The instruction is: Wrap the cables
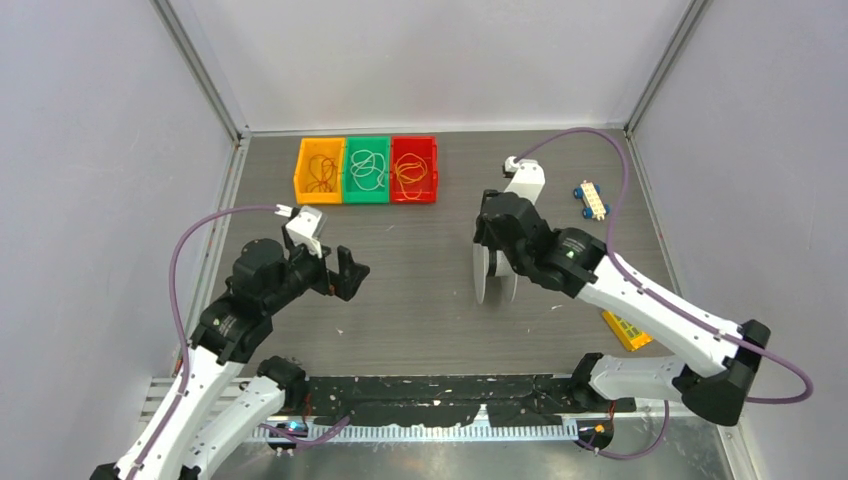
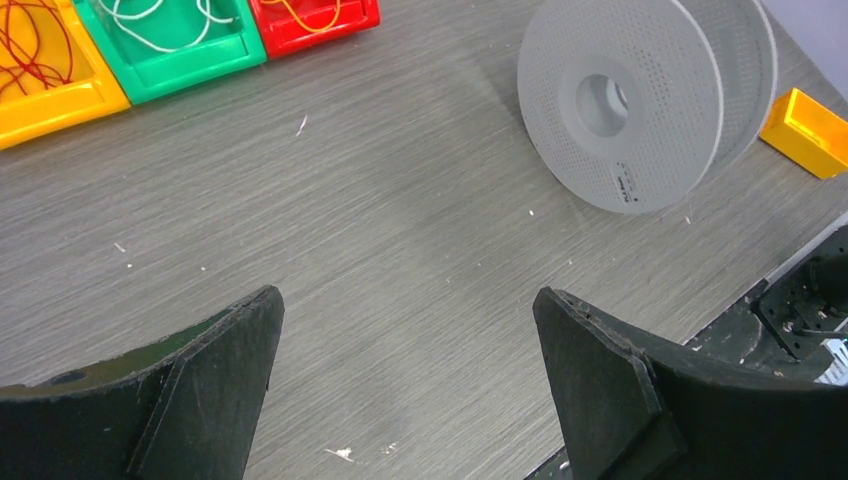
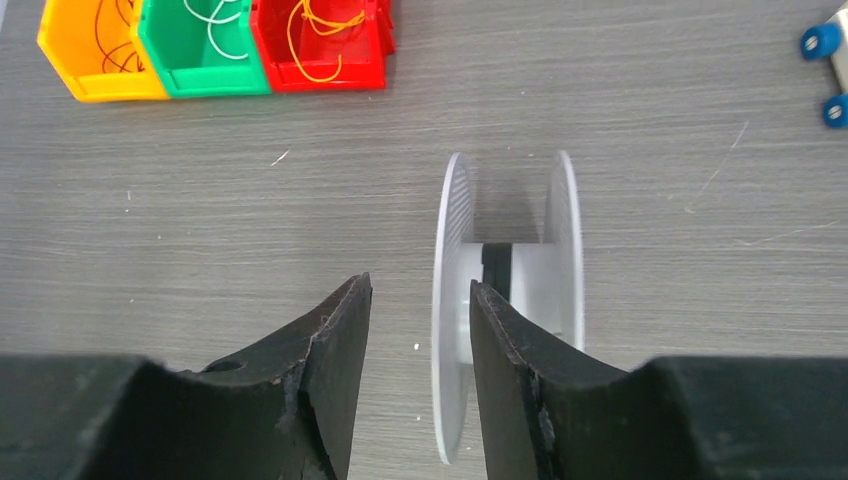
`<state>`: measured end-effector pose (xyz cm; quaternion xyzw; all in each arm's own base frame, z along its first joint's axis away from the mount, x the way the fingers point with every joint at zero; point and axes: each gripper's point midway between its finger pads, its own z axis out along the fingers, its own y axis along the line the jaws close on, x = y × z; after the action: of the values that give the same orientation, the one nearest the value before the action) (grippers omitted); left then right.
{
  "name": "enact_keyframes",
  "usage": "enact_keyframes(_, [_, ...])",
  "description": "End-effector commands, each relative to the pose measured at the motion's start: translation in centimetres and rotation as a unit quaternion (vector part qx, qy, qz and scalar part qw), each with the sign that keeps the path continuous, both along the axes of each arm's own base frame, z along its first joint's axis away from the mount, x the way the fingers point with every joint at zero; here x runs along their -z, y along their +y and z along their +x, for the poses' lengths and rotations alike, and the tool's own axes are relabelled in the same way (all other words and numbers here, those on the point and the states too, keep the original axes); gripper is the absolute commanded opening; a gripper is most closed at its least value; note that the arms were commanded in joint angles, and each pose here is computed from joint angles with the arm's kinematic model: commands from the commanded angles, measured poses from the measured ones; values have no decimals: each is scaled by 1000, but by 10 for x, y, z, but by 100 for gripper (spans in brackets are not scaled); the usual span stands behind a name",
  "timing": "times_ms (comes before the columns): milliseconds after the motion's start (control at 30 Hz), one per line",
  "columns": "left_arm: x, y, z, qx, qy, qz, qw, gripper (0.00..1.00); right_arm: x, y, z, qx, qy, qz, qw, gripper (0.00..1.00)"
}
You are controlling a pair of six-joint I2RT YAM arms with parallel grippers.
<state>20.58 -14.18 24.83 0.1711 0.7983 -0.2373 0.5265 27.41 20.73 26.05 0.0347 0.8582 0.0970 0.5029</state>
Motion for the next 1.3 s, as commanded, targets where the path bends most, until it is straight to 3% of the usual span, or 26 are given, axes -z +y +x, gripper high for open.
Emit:
enact_keyframes(0, [-12,0,14,-15,16,26,999,98,-13,-27,-14,-4,-21,-23,1000,47])
enact_keyframes(200, [-24,-8,47,-33,53,68,996,90,6,-66,-38,16,-17,-40,999,47])
enact_keyframes(300, [-30,-23,76,-47,54,48,996,87,11,-69,-41,13,-20,-36,999,47])
enact_keyframes(400, [-36,-25,115,-126,55,12,990,82,28,-68,-42,5,-10,-45,999,46])
enact_keyframes(567, [-34,-59,166,-130,58,-33,989,74,49,-61,-41,-6,1,-46,999,43])
enact_keyframes(867, [28,-89,243,-206,122,-60,969,55,64,-58,-41,-28,-9,-48,998,42])
enact_keyframes(1267, [102,-101,299,-285,186,-90,936,49,69,-55,-40,-46,-10,-64,997,43])
